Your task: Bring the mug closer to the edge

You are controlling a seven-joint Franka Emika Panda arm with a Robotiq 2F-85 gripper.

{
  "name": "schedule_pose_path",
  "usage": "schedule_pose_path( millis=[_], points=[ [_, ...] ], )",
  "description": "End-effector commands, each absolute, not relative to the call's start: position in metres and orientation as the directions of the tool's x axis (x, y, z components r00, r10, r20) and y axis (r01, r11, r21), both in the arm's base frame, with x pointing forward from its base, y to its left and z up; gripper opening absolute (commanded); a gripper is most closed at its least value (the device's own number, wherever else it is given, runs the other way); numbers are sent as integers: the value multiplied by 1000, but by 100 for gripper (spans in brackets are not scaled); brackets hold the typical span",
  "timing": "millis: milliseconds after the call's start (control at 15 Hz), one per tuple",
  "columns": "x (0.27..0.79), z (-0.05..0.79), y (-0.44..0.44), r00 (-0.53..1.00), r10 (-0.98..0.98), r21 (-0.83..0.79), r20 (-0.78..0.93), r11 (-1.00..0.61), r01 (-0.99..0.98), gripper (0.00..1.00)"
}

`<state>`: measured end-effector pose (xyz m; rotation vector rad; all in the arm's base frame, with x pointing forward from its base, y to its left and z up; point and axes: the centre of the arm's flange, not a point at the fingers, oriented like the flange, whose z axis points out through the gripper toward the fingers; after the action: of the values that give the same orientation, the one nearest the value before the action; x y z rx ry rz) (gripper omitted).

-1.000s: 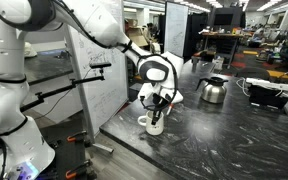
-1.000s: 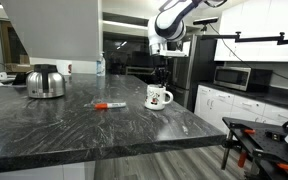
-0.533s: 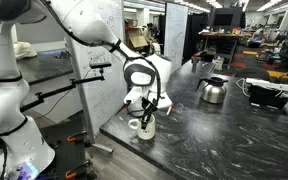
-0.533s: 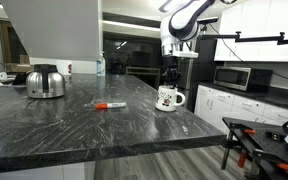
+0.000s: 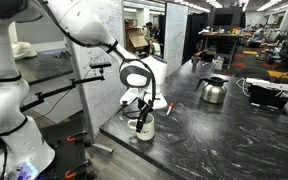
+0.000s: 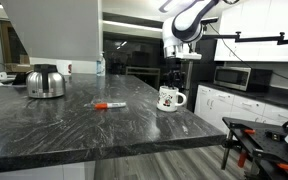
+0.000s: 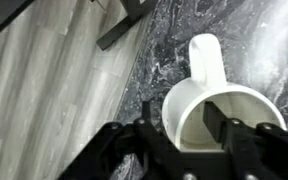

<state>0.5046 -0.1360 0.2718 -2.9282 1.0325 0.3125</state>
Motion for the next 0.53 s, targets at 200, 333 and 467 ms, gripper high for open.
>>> schedule_pose_path(
  millis=[200, 333, 467],
  points=[
    [485, 309, -122, 752, -647, 20, -125, -760, -650, 100],
    [477, 328, -117, 765, -632, 8, -126, -772, -636, 100],
    [470, 349, -106, 783, -616, -11, -82, -785, -619, 100]
  ],
)
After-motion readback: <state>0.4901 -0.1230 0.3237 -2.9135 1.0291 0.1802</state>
